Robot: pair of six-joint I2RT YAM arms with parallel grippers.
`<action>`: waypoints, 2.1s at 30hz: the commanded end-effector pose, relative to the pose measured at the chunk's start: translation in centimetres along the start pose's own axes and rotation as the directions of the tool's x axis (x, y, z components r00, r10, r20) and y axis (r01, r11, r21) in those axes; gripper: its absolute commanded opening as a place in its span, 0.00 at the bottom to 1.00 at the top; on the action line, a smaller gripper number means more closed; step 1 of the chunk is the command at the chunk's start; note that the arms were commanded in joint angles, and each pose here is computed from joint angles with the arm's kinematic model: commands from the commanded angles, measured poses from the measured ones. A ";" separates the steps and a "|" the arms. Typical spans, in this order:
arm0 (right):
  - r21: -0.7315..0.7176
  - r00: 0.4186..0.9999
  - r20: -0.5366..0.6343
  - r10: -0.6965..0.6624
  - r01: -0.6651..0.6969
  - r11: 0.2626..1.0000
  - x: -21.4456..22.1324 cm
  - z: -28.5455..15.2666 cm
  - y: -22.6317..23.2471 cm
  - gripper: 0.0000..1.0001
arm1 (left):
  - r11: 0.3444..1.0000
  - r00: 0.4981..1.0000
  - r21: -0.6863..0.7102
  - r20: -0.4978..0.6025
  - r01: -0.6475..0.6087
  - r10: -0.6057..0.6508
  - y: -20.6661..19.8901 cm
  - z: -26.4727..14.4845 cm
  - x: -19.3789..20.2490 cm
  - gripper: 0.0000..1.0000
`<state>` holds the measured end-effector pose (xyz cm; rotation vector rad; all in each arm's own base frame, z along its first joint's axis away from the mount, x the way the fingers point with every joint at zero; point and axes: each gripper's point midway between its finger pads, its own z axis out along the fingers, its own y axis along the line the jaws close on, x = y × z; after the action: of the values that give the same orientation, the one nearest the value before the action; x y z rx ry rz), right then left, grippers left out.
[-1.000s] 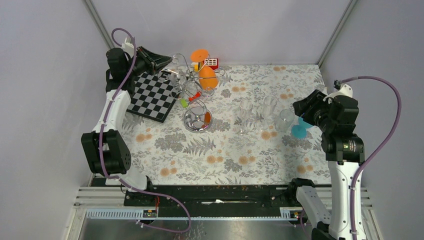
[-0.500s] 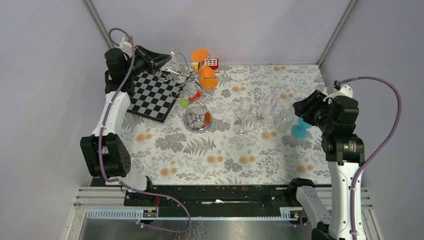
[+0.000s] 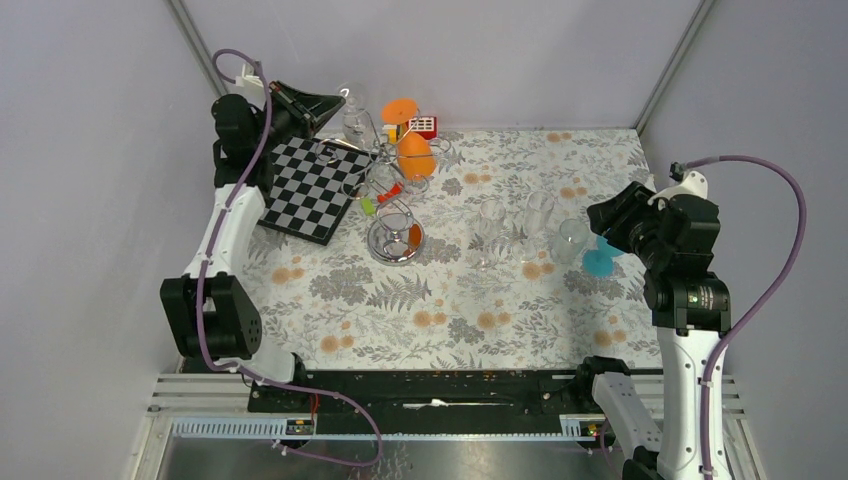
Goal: Take the wine glass off the wine glass rack
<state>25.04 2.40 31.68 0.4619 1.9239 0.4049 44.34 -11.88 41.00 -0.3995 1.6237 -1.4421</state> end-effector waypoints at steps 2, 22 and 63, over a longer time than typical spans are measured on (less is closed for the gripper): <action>-0.009 1.000 0.021 -0.013 0.013 1.000 -0.6 -0.6 0.3 0.54 | 0.988 0.995 0.124 0.008 -0.096 0.095 -3.5 1.3 -0.6 0.00; -0.044 1.000 0.018 -0.004 0.005 0.999 -1.1 -0.7 1.3 0.54 | 0.981 0.982 0.152 -0.124 -0.124 0.143 -4.9 -0.1 2.5 0.00; -0.199 1.000 -0.003 -0.031 0.030 0.980 0.1 -1.6 3.6 0.78 | 0.879 0.889 -0.230 0.096 -0.417 0.447 -7.7 -9.2 -2.8 0.00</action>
<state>23.90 4.79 32.90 0.3561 1.9099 0.5378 39.10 -6.69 41.30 -0.3448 1.8143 -1.0080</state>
